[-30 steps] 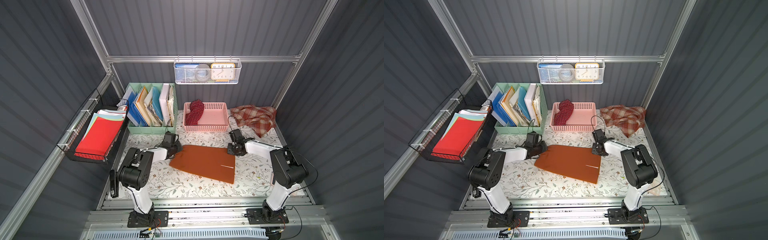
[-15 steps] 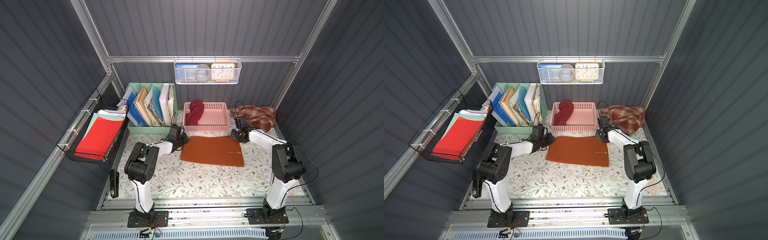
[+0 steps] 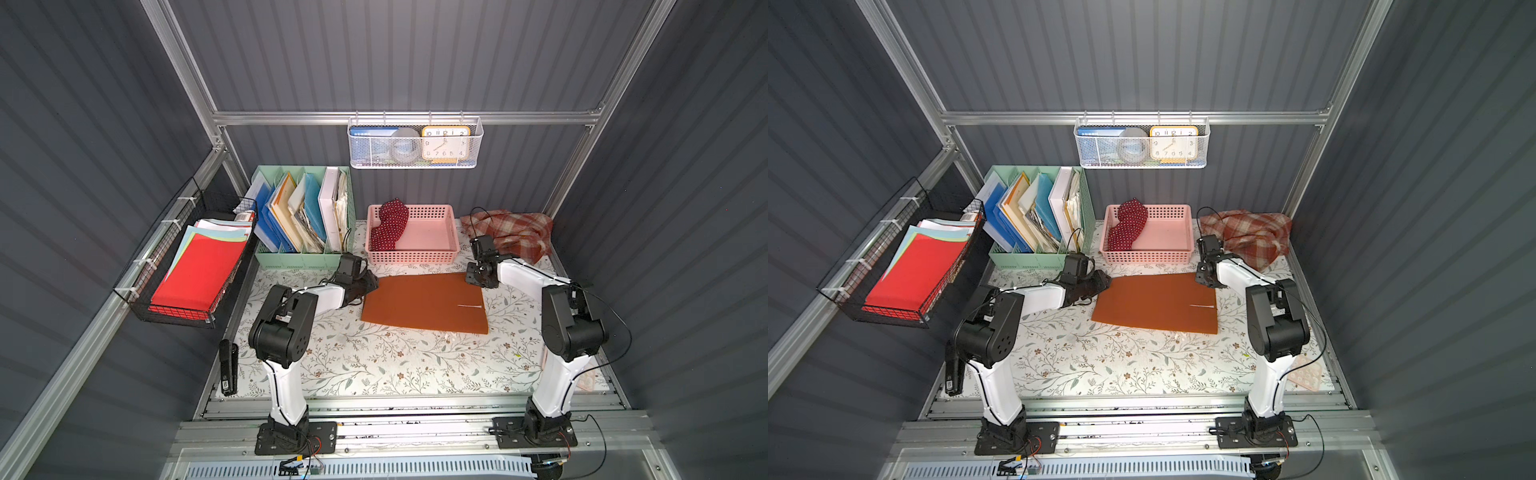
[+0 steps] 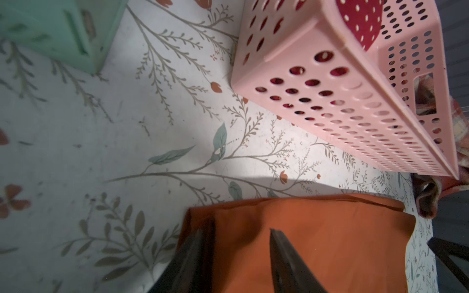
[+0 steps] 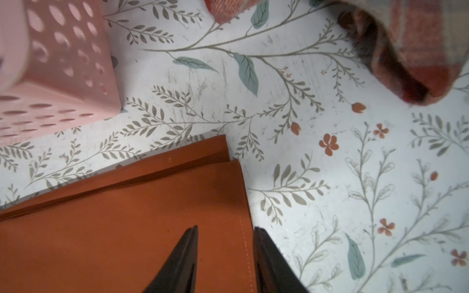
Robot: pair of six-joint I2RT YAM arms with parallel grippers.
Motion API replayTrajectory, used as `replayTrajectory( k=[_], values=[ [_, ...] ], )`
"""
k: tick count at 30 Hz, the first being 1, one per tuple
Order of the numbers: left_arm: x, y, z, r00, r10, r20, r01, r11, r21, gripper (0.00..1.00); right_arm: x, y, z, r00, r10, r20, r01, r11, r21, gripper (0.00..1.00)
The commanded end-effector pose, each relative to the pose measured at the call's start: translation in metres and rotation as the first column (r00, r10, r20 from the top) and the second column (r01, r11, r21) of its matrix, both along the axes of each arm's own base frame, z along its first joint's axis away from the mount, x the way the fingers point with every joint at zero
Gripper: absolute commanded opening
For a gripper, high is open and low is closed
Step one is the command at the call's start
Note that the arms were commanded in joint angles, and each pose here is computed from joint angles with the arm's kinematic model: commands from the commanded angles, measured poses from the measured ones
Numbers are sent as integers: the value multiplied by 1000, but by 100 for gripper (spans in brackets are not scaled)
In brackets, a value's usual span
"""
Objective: Roll up the skirts
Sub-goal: Adjust the skirt at the center of the board.
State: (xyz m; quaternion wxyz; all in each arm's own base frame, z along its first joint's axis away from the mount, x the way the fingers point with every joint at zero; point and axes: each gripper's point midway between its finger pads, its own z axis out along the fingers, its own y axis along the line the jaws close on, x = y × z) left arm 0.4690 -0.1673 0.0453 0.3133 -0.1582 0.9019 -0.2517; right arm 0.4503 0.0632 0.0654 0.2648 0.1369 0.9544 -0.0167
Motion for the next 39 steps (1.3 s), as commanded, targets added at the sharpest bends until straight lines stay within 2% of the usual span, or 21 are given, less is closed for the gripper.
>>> replayTrajectory(
  k=[1,4,6,7,10,14,17,19,22,27,30,34,39],
  values=[
    [-3,15,13,999,30,12,-30,1000,5,58,-17,32,19,999,40,29,-44,991,130,37],
    [-9,35,27,996,83,33,-83,997,1,65,-37,104,24,978,200,52,-206,957,205,18],
    [-18,56,33,990,139,29,-137,989,-50,65,-51,156,22,951,305,44,-306,922,238,5],
    [-22,67,34,985,169,22,-167,982,-85,65,-56,179,19,935,353,41,-350,896,272,2],
    [-41,92,30,975,223,-11,-221,961,-166,60,-64,240,9,893,448,29,-435,847,306,0],
    [-68,103,32,972,232,-27,-233,966,-108,58,-68,304,-12,846,533,-9,-493,788,369,0],
    [-83,110,41,970,244,-19,-244,967,-69,59,-77,328,-34,815,576,-62,-515,770,377,0],
    [-91,113,49,970,242,-6,-242,969,-50,61,-88,334,-50,804,586,-100,-499,756,425,0],
    [-99,114,59,973,232,14,-231,972,-44,62,-120,336,-64,758,634,-154,-483,704,520,0],
    [-107,108,57,980,197,14,-196,979,-59,62,-187,308,-83,690,675,-261,-410,661,628,0],
    [-104,104,51,987,160,24,-158,986,-52,61,-227,284,-82,672,684,-283,-374,644,668,0],
    [-102,83,42,995,95,4,-94,989,-112,58,-266,242,-78,678,659,-326,-348,678,648,0],
    [-113,31,26,997,-57,-44,52,993,-109,53,-290,199,-63,703,617,-355,-359,738,571,0]
  ],
)
